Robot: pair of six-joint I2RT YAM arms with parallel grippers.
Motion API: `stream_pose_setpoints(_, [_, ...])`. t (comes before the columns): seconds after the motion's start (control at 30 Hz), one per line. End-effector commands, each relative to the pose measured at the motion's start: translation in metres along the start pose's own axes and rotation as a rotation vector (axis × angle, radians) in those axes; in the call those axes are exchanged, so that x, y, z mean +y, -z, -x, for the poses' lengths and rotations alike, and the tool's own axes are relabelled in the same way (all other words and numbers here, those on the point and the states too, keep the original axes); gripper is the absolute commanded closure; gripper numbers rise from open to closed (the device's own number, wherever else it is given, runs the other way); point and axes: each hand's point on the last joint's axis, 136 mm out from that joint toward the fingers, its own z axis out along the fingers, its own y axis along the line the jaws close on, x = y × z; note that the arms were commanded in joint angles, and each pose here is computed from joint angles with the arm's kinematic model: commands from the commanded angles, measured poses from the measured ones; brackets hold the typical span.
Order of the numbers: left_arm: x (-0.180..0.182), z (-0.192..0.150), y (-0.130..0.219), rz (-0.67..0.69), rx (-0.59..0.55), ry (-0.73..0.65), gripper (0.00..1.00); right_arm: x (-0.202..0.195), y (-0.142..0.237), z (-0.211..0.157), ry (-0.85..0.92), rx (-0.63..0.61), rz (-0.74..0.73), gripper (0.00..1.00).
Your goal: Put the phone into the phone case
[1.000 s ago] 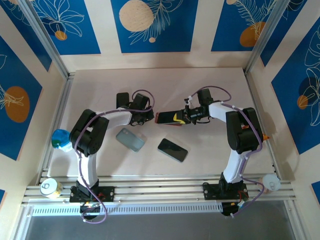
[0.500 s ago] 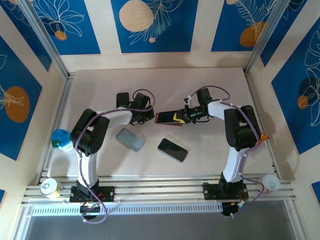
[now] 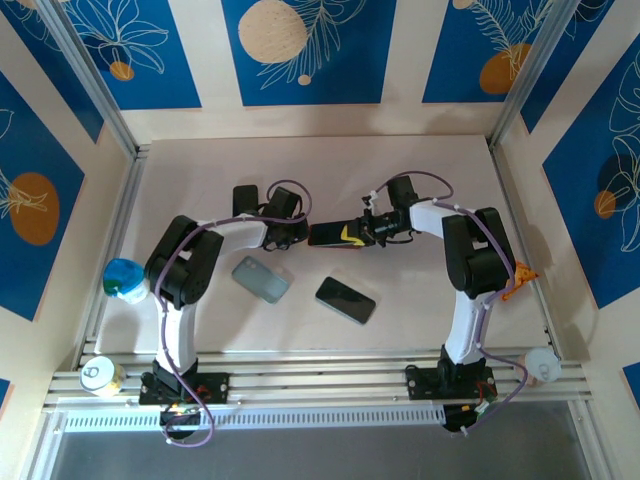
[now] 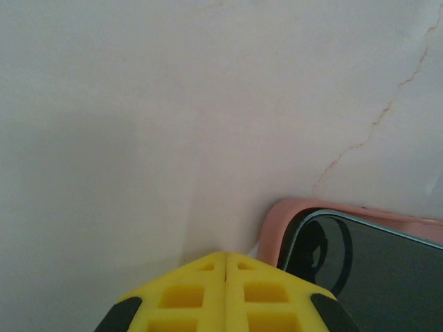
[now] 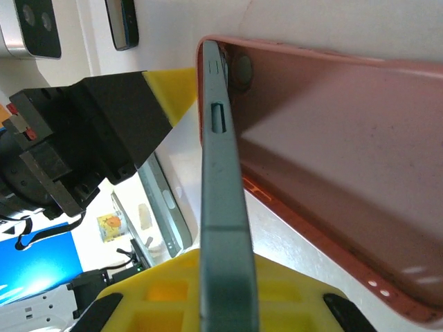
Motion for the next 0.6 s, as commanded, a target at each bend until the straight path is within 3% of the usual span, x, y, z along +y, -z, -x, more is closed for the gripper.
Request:
stream_pose_setpoints(0.0, [0.001,-0.002,-0.008,0.019,0.008,-0.018,1.0,-0.026,-0.019,-0.014,-0.091,0.046,-0.097,1.0])
stream_pose_setpoints(0.57, [-0.004,0.009,-0.004,0.007,-0.029,-0.016,1.0,-0.04,-0.033,-0.037,-0.169,0.075,-0.149,1.0])
